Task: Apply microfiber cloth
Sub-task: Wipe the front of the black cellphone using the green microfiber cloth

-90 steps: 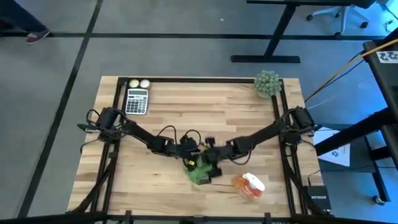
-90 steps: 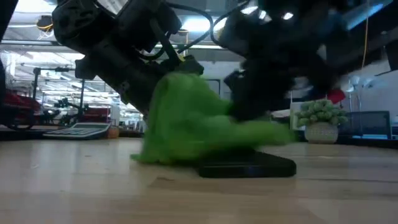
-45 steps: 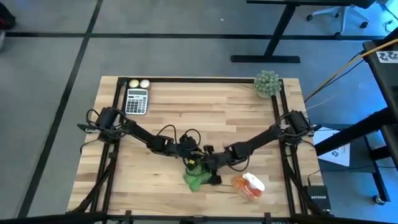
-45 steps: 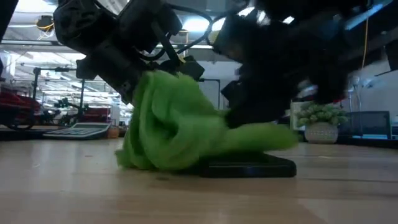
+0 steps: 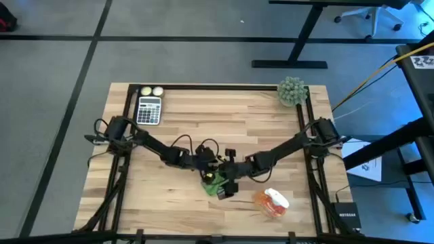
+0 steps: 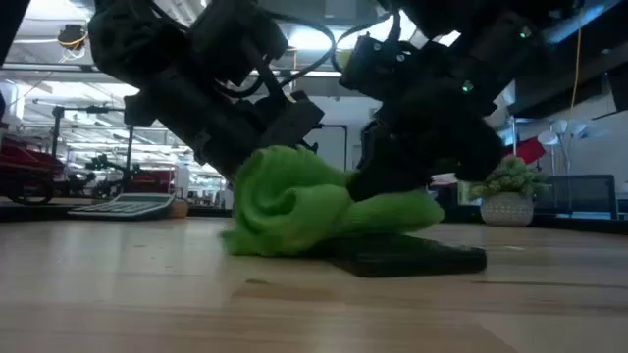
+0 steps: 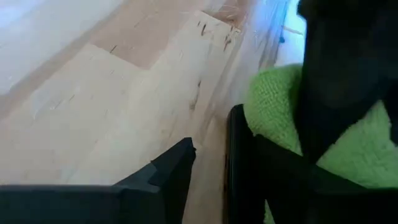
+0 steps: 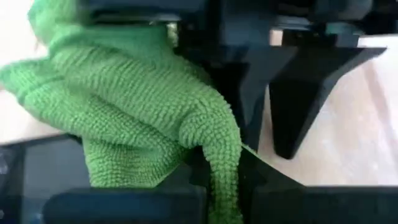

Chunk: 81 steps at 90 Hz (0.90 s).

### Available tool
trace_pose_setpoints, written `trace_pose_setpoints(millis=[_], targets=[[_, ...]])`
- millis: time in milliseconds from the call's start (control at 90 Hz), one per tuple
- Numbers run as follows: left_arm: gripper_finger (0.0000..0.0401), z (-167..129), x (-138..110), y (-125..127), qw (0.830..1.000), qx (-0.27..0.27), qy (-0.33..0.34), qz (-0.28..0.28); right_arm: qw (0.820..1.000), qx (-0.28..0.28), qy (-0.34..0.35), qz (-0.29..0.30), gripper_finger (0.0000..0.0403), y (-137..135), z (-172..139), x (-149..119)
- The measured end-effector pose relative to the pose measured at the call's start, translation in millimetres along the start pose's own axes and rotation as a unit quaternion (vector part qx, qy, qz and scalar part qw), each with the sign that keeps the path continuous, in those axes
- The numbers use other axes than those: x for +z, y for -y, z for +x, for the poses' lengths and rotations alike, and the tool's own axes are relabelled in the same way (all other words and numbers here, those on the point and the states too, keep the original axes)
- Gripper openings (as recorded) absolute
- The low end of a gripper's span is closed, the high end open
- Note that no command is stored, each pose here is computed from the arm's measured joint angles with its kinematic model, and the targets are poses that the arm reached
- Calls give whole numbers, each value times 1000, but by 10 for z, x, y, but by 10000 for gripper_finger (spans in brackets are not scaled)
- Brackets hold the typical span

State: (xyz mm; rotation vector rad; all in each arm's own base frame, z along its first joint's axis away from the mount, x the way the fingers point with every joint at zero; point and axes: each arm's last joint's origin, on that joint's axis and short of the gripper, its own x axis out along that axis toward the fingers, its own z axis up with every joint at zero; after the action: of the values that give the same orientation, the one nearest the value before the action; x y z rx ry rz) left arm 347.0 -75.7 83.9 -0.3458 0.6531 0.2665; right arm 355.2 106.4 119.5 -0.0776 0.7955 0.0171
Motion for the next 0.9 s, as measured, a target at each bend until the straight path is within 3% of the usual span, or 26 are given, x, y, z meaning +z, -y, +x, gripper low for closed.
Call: trace_pose_setpoints(millis=[178, 289, 400, 522, 656, 800, 900], targets=[[156, 1, -1, 2, 1000, -2, -2, 0, 994, 86, -44, -50, 5, -203, -7, -97], [156, 2, 3, 5, 1000, -3, 0, 0, 995, 51, -58, -65, 5, -197, -66, -118], [156, 2, 3, 5, 1000, -3, 0, -1, 999, -9, -5, -49, 5, -110, -39, -27], [156, 2, 0, 4, 1000, -3, -1, 0, 998, 36, 46, -32, 5, -129, 1, 63], [156, 2, 3, 5, 1000, -4, 0, 0, 995, 87, -20, -41, 5, -206, -20, -51], [156, 3, 4, 6, 1000, -4, 1, 2, 994, 46, -78, -58, 5, -174, -95, -138], [156, 2, 2, 5, 1000, -3, 0, 2, 998, 7, -38, -48, 5, -128, -87, -68]])
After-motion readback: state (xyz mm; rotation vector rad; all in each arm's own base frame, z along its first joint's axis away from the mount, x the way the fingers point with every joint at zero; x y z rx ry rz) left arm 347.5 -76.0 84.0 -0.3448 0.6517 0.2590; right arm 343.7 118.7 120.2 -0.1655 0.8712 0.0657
